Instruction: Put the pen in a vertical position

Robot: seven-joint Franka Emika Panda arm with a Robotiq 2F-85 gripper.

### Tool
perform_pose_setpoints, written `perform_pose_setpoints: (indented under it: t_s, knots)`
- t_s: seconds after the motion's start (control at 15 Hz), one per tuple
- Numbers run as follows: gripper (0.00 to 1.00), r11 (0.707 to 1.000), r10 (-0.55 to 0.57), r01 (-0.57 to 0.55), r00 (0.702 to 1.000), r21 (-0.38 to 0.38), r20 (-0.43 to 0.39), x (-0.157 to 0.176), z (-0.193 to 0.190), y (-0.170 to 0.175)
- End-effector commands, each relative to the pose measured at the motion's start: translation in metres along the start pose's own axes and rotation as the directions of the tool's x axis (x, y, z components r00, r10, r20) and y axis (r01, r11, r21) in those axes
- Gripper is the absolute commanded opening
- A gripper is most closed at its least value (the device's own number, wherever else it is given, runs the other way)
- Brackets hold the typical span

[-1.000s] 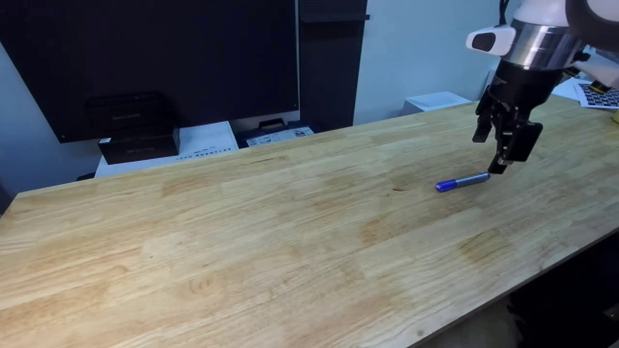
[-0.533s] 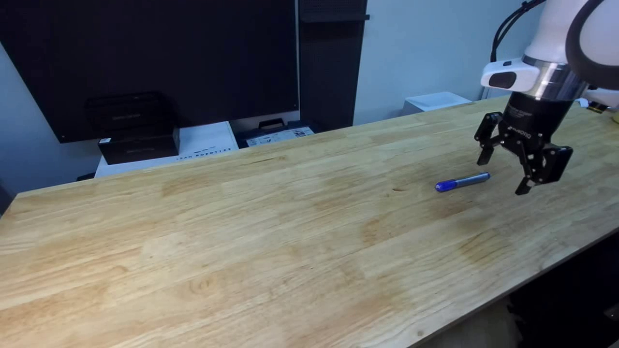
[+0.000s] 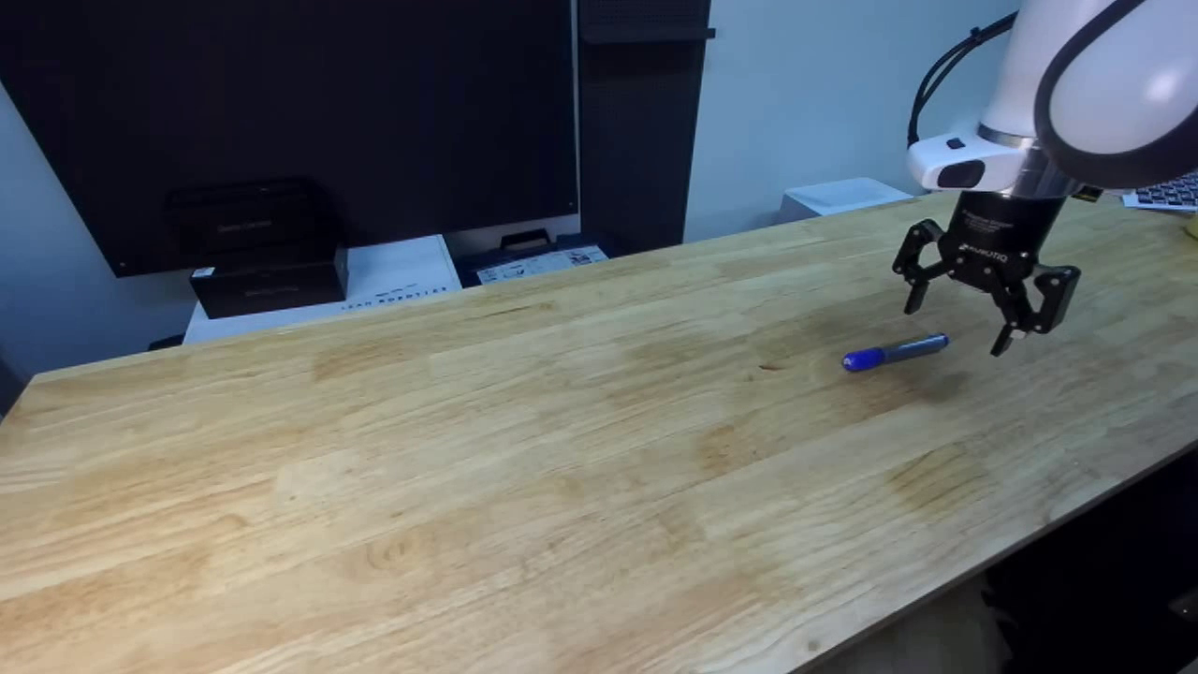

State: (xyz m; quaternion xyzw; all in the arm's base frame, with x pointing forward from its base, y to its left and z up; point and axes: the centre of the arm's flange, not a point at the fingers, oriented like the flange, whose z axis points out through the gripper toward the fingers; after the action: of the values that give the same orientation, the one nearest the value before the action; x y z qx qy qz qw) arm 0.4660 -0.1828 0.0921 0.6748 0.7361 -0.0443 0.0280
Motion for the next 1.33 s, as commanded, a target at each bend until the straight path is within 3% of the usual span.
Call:
perform_pose_setpoints:
  t_s: [0.0, 0.27, 0.6, 0.93, 1.27]
  knots:
    - [1.0, 0.998, -0.065, 0.065, 0.997, -0.007, 0.049, -0.01, 0.013, 0.032]
    - [1.0, 0.996, -0.084, 0.086, 0.994, -0.027, 0.074, 0.002, 0.014, 0.046]
    - [1.0, 0.998, -0.054, 0.057, 0.996, -0.038, 0.077, 0.015, 0.004, 0.034]
    - [1.0, 0.998, 0.063, -0.062, 0.995, -0.028, 0.072, 0.013, 0.009, 0.015]
    - [1.0, 0.972, 0.229, -0.224, 0.971, -0.073, 0.063, 0.033, 0.004, 0.003]
